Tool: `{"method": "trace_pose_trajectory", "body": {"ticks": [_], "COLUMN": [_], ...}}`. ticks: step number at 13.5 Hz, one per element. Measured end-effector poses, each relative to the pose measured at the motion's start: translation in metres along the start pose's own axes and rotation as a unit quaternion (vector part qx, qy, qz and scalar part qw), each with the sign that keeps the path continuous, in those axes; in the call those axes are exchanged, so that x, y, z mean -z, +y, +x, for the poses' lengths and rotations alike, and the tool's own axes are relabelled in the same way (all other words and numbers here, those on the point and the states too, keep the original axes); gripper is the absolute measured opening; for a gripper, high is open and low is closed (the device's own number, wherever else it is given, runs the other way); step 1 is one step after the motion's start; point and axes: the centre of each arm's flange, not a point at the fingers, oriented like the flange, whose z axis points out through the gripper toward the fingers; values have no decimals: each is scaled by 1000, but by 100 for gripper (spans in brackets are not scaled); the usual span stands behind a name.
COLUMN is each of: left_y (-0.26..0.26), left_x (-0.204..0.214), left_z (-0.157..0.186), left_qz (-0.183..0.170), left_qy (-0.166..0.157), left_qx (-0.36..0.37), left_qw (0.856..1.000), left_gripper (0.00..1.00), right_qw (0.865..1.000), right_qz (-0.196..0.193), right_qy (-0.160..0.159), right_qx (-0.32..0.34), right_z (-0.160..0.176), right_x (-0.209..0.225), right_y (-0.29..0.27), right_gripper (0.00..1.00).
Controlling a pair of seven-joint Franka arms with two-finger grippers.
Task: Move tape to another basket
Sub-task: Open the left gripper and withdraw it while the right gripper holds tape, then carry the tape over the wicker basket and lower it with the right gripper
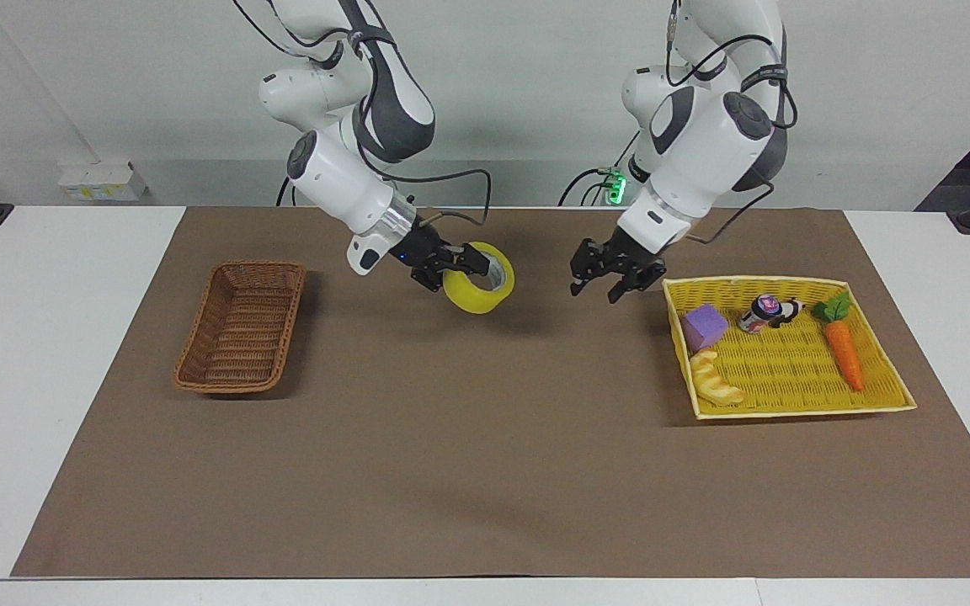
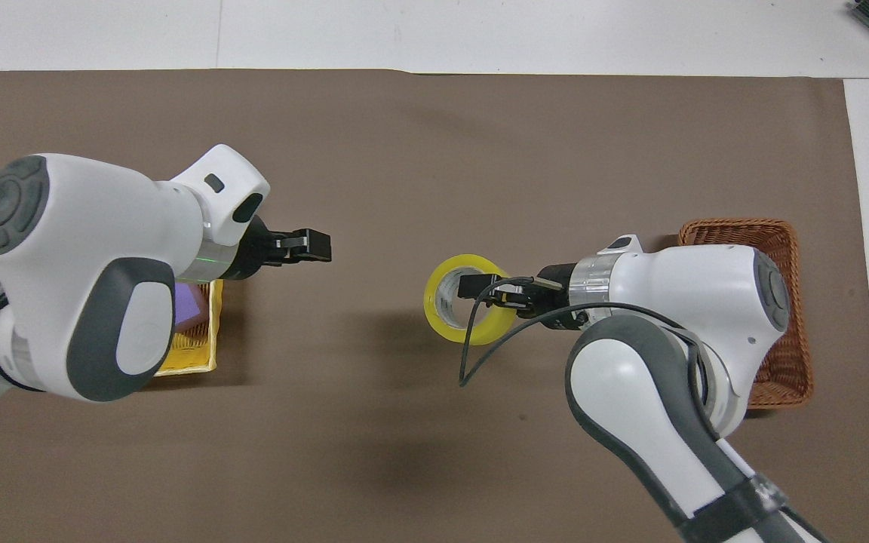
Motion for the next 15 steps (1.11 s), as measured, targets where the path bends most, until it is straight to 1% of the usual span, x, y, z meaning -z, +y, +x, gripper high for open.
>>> {"method": "trace_pose_trajectory", "body": {"ticks": [1, 3, 4, 6, 8, 9, 12, 15], "left_y": [-22, -66, -89, -131, -166, -177, -177, -174], "left_x": [5, 18, 26, 50, 91, 117, 189, 237], "left_z": [7, 19, 25, 36, 48, 51, 49, 33], "left_qz": [23, 69, 89, 118, 136, 141, 148, 147], "left_qy": [7, 18, 23, 35, 62, 69, 61, 30], "left_qx": [-11, -43, -59, -93, -107, -105, -99, -86], "left_qw": [1000, 997, 994, 988, 983, 982, 982, 985], "left_gripper": [77, 95, 100, 100, 100, 100, 100, 100], "right_qw": [1000, 999, 998, 996, 993, 992, 986, 974], "right_qz": [-17, -47, -59, -85, -112, -126, -167, -222], "right_qy": [4, -10, -18, -24, -13, -8, 3, -9], "right_qx": [-1, 1, 5, 14, 25, 26, 26, 36], "right_z": [4, 15, 22, 38, 50, 54, 60, 58], "right_x": [5, 26, 42, 78, 109, 121, 153, 190], "right_y": [2, 3, 3, 8, 11, 11, 6, 1], "right_gripper": [0, 0, 0, 0, 0, 0, 0, 0]}}
